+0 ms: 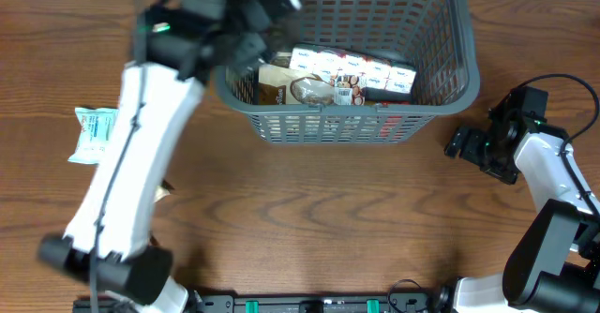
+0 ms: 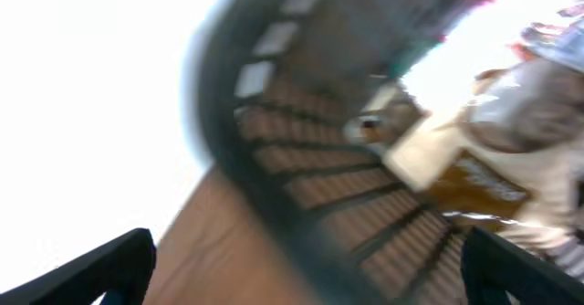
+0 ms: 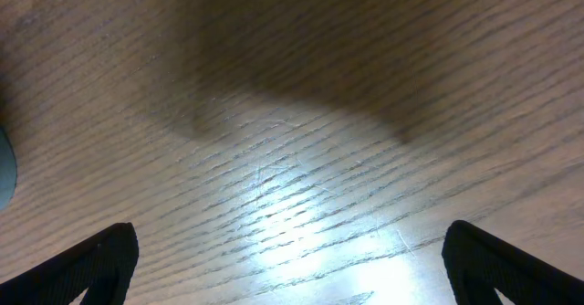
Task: Pack container
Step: 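Lift the mushroom pouch with the left gripper and drop it into the basket, then move the left gripper back and grasp the crumpled paper bag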
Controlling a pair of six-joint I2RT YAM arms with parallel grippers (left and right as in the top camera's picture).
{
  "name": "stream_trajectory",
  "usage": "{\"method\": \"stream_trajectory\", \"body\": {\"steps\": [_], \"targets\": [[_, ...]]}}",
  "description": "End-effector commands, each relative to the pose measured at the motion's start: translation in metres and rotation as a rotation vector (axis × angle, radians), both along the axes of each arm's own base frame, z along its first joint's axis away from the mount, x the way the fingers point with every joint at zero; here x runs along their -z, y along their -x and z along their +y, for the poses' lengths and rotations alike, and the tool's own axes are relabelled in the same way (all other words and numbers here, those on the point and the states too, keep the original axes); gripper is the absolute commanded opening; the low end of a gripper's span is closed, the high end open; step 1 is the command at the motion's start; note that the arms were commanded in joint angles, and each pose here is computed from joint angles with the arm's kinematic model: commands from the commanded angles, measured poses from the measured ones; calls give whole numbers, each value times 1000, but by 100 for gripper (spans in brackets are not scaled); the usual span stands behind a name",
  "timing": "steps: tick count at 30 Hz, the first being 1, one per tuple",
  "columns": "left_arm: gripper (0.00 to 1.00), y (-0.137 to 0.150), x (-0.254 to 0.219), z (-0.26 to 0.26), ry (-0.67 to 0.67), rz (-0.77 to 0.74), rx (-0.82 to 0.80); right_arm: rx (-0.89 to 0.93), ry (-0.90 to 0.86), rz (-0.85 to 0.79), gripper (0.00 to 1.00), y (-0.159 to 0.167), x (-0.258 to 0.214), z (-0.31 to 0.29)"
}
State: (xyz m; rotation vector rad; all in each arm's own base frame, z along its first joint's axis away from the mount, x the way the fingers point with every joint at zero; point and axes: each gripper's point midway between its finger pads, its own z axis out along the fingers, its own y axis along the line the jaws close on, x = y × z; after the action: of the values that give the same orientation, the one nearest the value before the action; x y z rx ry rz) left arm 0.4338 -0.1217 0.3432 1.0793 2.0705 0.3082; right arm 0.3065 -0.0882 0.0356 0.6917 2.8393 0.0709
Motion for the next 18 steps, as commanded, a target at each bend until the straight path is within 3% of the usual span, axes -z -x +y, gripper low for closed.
{"method": "stream_trajectory", "body": {"steps": [1,5,8,12,18], "targets": [[99,7,-37,50,91,-77,-204,-28,-1,2,99,-1,1,3],[99,30,-38,111,239,-31,-484,-28,-1,1,99,-1,1,3],[99,63,-3,150,283,143,-692,-28,0,-2,99,-2,1,3],[99,87,38,172,264,297,-784,-28,3,-9,99,-3,0,3],[99,120,88,183,278,365,-877,-28,3,-12,99,-4,0,2]]}}
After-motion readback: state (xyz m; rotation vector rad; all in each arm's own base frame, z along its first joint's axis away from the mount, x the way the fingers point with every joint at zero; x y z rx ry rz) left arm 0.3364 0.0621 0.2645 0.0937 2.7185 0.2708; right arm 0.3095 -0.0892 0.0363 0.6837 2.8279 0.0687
